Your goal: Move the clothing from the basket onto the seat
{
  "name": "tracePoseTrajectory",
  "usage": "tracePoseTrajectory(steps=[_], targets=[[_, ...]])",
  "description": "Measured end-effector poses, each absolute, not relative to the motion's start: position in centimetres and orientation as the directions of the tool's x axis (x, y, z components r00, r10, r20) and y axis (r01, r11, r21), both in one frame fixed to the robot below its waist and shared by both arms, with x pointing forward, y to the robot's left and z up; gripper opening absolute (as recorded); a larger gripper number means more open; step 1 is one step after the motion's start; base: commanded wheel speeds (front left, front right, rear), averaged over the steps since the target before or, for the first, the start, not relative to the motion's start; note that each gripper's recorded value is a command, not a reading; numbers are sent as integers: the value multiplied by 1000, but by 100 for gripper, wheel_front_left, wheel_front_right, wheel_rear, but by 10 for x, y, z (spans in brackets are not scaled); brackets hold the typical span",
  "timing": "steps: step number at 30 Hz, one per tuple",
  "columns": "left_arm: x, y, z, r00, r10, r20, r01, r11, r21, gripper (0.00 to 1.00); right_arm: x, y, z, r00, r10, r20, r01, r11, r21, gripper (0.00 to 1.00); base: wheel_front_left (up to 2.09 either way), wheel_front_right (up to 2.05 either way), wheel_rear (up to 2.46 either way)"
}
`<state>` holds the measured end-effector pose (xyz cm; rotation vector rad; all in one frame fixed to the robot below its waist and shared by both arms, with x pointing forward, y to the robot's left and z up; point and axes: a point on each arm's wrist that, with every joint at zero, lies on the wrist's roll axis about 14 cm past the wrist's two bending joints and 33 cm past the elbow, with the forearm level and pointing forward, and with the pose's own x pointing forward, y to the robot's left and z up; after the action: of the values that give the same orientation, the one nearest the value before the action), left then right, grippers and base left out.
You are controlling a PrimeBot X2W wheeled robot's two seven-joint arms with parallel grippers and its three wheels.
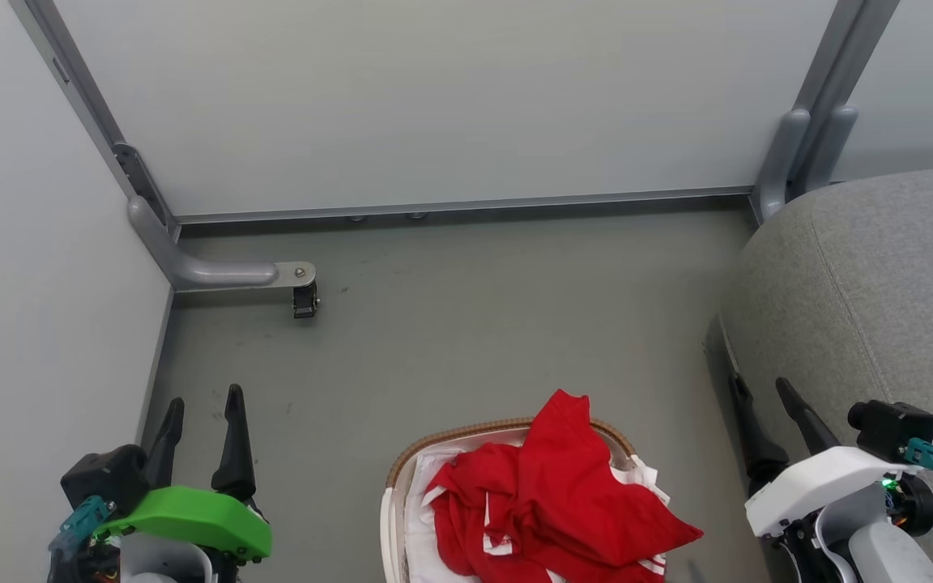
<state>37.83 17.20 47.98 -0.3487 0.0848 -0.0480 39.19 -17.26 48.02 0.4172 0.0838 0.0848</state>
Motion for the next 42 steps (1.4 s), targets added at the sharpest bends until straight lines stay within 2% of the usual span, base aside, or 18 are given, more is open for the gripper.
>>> tracePoseTrajectory(steps=[12,25,32,42], targets=[[379,168,493,996,-82,-19,76,970,-232,100,394,-174,491,996,93,-19,-82,945,315,100,0,0,0],[375,163,485,994,-110,-20,104,979,-175,100,392,-170,488,994,110,-15,-104,970,219,100,0,0,0],[376,146,466,984,-166,-68,154,975,-158,100,398,-171,488,994,113,-8,-110,979,169,100,0,0,0],[402,90,427,927,-338,-164,313,936,-161,100,433,-170,497,992,115,40,-119,986,116,100,0,0,0]])
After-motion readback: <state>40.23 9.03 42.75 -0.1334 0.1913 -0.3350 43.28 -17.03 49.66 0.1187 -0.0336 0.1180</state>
